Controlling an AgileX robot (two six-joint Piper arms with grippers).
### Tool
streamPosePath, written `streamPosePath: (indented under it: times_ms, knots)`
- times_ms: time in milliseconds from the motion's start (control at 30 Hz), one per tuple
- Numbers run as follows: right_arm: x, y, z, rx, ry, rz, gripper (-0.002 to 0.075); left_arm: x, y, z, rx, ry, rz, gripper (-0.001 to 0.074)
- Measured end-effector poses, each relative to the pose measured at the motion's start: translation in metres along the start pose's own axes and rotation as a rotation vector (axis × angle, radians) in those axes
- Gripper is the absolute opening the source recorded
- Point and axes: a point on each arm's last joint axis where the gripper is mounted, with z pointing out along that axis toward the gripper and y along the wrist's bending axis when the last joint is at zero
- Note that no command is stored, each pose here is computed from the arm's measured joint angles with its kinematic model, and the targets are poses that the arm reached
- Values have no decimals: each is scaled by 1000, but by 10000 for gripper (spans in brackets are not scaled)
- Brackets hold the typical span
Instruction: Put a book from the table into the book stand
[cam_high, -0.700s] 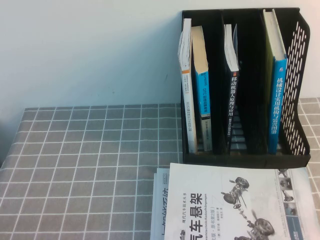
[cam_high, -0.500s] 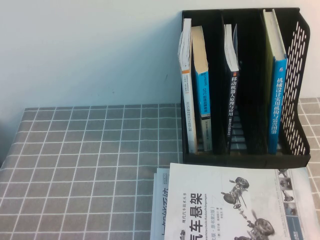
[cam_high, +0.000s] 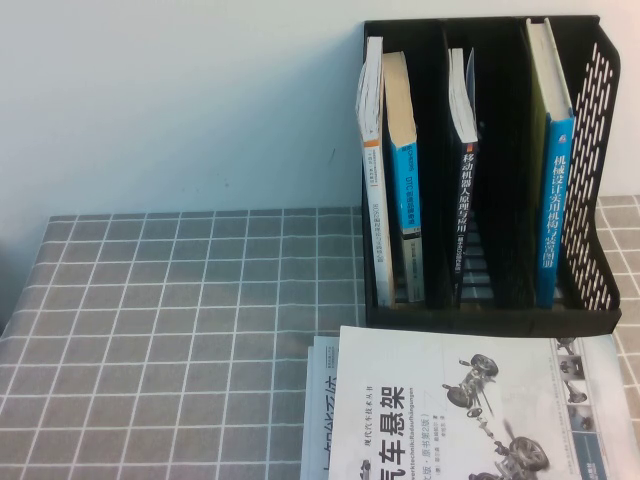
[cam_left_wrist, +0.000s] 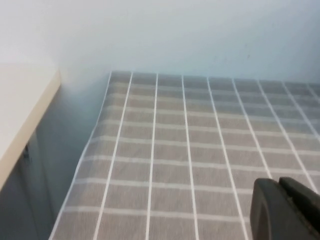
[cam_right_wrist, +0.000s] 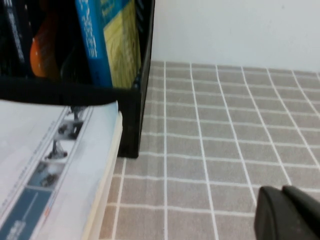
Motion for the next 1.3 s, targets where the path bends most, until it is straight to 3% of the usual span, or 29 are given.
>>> streamPosePath:
  times_ms: [267,733,833,1000,1067,1300]
  knots:
    - [-18,-1,-2,12,-203,0,-3,-16,-3,-1,29,-172,2,-3]
    - [-30,-2,-5,6,-332,86,-3,-34,-6,-7,66,-384,-2,-3]
    - [-35,-2,-7,8,-392,78,-3,-36,-6,-7,74,-401,-53,-3]
    - [-48,-4,-13,9,-411,87,-3,-44,-6,-10,81,-335,-166,-3]
    - [-62,-5,-22,11,-398,88,-3,-62,-9,-19,76,-298,-172,-3]
    - [-105,-11,-39,8,-149,76,-3,-117,-16,-29,39,-99,-173,-4]
